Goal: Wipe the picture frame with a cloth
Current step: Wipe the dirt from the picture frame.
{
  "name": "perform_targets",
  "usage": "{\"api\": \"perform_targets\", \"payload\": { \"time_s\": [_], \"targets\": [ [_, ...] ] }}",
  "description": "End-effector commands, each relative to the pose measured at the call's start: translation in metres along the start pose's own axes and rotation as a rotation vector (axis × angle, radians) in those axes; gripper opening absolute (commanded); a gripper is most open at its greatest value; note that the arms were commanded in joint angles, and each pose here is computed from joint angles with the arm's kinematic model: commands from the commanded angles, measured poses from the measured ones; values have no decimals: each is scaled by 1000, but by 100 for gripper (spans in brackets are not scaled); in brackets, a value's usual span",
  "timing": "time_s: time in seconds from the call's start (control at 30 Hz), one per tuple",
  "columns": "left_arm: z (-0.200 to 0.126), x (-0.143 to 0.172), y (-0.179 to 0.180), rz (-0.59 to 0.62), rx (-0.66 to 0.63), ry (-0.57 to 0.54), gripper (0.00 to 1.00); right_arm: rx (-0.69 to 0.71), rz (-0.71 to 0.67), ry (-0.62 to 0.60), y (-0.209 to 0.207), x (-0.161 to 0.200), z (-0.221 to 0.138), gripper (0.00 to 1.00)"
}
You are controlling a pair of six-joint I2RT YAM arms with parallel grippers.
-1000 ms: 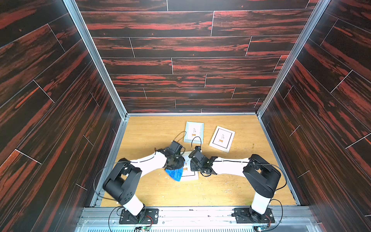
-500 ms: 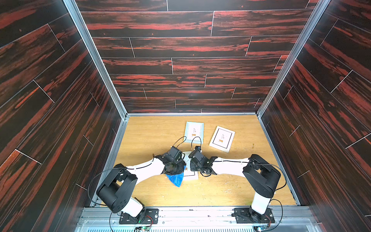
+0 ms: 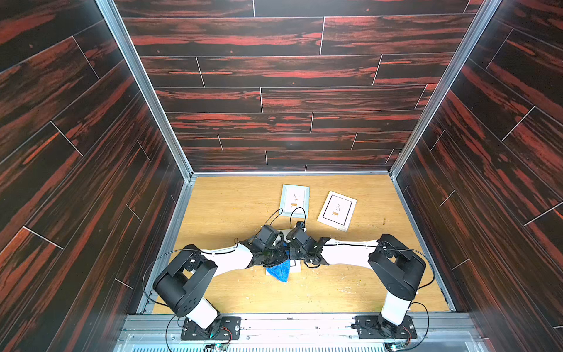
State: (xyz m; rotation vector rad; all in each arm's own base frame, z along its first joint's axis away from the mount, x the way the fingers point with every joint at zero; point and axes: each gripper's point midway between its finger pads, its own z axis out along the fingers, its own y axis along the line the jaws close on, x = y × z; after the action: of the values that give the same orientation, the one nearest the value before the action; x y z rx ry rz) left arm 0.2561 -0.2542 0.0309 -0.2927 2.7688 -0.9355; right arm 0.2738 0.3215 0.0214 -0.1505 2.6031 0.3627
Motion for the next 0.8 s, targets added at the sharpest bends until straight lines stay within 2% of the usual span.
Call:
{"api": "perform_targets", "payload": {
  "time_s": [0.0, 0.1, 0.3, 0.43, 0.6, 0.77],
  "targets": [
    [-16, 9, 64, -74, -209, -6, 0, 79, -2, 48, -20, 17, 3, 0],
    [-28, 10, 70, -45, -257, -17, 0, 79, -1, 48, -20, 18, 4, 0],
    [-5, 17, 33, -3, -186, 22, 0, 73, 2, 51, -19, 19, 5, 0],
    [-1, 15, 30, -5, -180, 25, 0, 83, -1, 50, -22, 20, 4, 0],
    [-25, -14, 45, 3, -226, -80, 0, 78, -1, 51, -22, 21, 5, 0],
    [-39, -60, 28, 37, -155, -245, 0, 72, -1, 50, -21, 20, 4, 0]
  ]
}}
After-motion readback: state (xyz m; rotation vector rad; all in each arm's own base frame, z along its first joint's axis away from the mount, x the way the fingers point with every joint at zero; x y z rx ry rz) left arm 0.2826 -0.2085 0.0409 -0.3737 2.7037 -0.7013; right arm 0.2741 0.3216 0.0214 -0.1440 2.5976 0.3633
